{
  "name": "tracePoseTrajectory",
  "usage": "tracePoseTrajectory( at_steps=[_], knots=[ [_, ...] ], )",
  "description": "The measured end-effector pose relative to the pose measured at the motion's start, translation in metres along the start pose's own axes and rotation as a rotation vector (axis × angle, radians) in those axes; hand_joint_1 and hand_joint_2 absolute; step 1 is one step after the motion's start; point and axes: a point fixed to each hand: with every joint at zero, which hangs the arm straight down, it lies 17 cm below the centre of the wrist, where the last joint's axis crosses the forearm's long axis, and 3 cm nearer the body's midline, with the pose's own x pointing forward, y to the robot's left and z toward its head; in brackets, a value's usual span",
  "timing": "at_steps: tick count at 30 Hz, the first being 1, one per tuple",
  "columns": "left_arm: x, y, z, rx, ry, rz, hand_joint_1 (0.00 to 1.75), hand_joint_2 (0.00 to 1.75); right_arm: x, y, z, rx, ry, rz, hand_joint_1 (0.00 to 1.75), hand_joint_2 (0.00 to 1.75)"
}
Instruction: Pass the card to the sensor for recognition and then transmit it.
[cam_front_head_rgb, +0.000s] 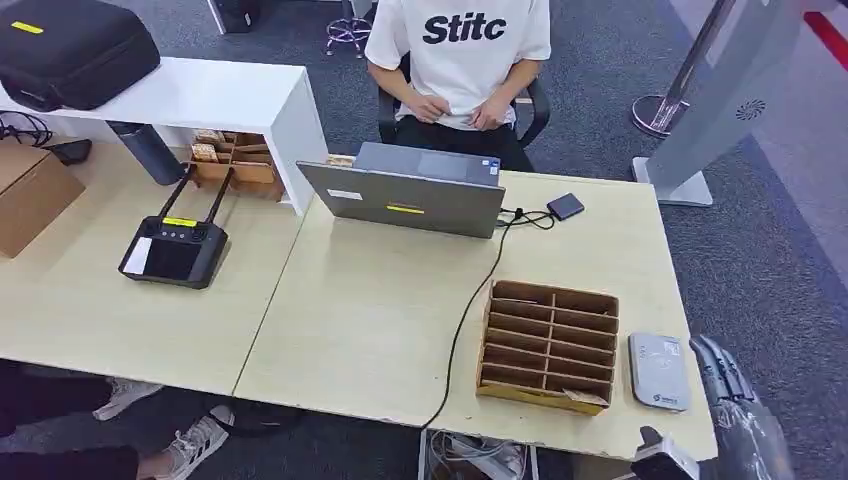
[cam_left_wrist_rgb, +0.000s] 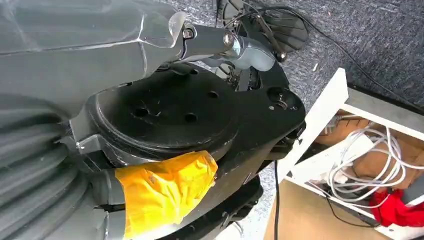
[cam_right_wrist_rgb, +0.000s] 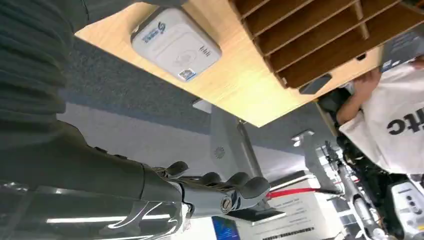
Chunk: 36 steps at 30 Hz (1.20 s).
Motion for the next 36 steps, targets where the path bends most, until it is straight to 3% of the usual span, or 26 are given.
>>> tracePoseTrajectory(
  at_steps=[25,36],
  knots=[
    [0.001,0.002,0.000,-0.004,0.000,-0.015,0.00,1.75,0.030,0.042,0.006,0.083,-0.067,-0.080,0.00,1.75],
    [0.000,0.003,0.001,-0.011,0.004,-0.041,0.00,1.75,0.032,0.057,-0.007,0.091,-0.117,-0.041,0.00,1.75]
  ],
)
